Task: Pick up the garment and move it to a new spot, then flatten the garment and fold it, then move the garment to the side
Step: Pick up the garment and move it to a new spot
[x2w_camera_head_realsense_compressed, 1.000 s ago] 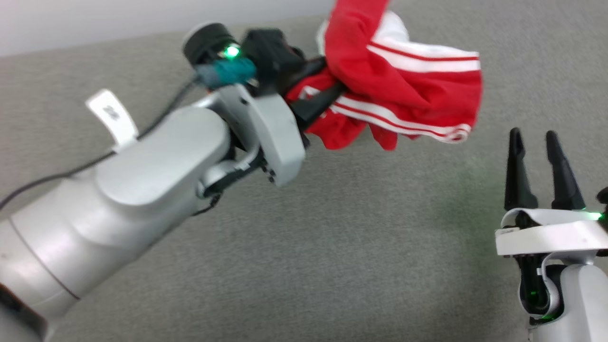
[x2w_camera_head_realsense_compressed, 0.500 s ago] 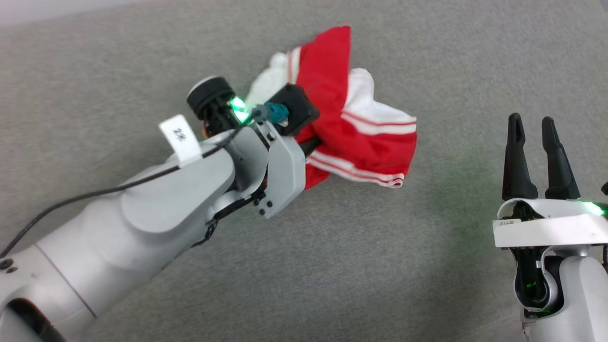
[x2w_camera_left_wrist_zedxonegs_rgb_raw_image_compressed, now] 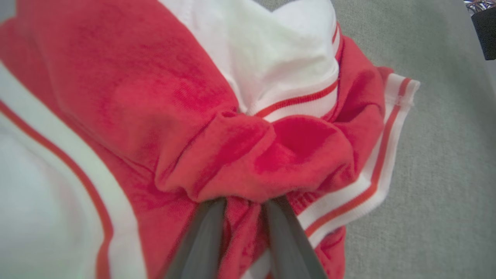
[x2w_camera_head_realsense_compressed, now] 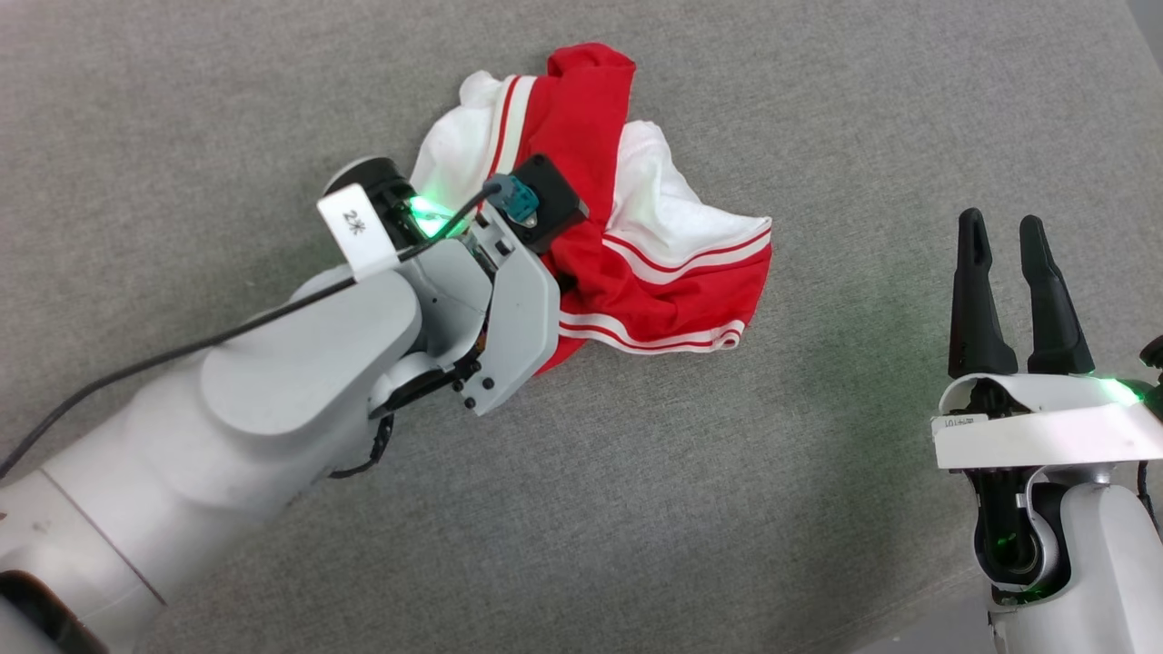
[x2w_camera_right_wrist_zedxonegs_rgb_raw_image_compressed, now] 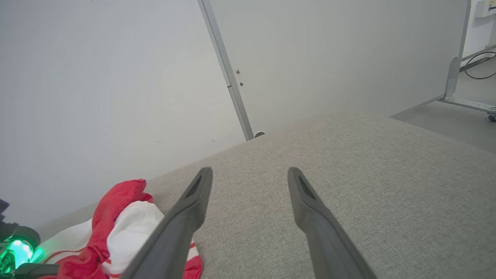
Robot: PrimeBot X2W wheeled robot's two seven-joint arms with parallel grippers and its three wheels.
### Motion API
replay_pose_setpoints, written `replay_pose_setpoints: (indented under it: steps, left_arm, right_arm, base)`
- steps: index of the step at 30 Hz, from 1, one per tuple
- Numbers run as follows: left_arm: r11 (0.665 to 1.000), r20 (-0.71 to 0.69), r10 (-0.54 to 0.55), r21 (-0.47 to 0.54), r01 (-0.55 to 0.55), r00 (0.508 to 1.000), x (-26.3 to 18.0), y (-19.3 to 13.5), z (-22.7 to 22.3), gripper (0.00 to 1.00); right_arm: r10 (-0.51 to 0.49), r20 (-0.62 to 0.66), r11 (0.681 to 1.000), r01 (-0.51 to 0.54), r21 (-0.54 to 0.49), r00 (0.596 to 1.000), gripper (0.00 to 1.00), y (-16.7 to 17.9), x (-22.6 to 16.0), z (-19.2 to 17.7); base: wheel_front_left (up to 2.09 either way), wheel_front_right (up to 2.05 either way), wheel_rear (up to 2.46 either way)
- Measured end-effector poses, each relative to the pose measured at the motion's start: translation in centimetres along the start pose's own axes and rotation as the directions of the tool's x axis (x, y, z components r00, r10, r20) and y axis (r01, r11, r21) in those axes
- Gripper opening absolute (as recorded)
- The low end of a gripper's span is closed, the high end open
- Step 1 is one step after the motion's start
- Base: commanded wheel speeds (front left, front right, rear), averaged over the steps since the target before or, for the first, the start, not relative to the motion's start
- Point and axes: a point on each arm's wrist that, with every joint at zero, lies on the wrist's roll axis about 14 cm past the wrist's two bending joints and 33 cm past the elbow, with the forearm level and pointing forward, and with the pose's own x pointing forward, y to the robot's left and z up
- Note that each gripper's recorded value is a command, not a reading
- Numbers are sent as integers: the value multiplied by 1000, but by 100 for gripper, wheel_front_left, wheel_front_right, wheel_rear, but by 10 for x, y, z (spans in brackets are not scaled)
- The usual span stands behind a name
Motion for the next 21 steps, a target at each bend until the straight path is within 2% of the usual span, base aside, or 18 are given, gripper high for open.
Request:
replay_pose_setpoints:
  steps: [4, 5, 6, 7, 8, 15, 21]
  left_arm:
    - [1000, 1, -2, -1, 2, 1000, 2, 1, -1, 0]
    - [1000, 9, 2, 3, -2, 1000, 1, 2, 0, 34]
    - [1000, 15, 5, 6, -5, 1000, 0, 2, 1, 74]
    - [1000, 23, 9, 4, -9, 1000, -1, 2, 2, 98]
    - [1000, 29, 11, -1, -11, 1000, -2, 2, 3, 100]
    - [997, 156, 49, -75, -38, 987, -22, 3, 25, 100]
    - [984, 344, 146, -149, -99, 928, -62, 16, 56, 100]
  right_arm:
    - [0, 1, 1000, 0, -3, 1000, 100, 0, 1, 0]
    - [2, 3, 1000, -2, -4, 1000, 100, 0, 2, 1]
    - [5, 3, 1000, -5, -5, 1000, 100, 1, 2, 1]
    - [7, 2, 1000, -7, -7, 1000, 100, 2, 2, 1]
    - [11, 1, 1000, -11, -5, 1000, 100, 3, 3, 0]
    - [60, -4, 998, -60, -26, 998, 100, 19, 6, -3]
    - [125, -23, 990, -126, -58, 992, 100, 42, 7, -9]
  base:
    - [0, 0, 0]
    - [0, 0, 0]
    - [0, 0, 0]
    - [0, 0, 0]
    - [0, 0, 0]
    - [0, 0, 0]
    - [0, 0, 0]
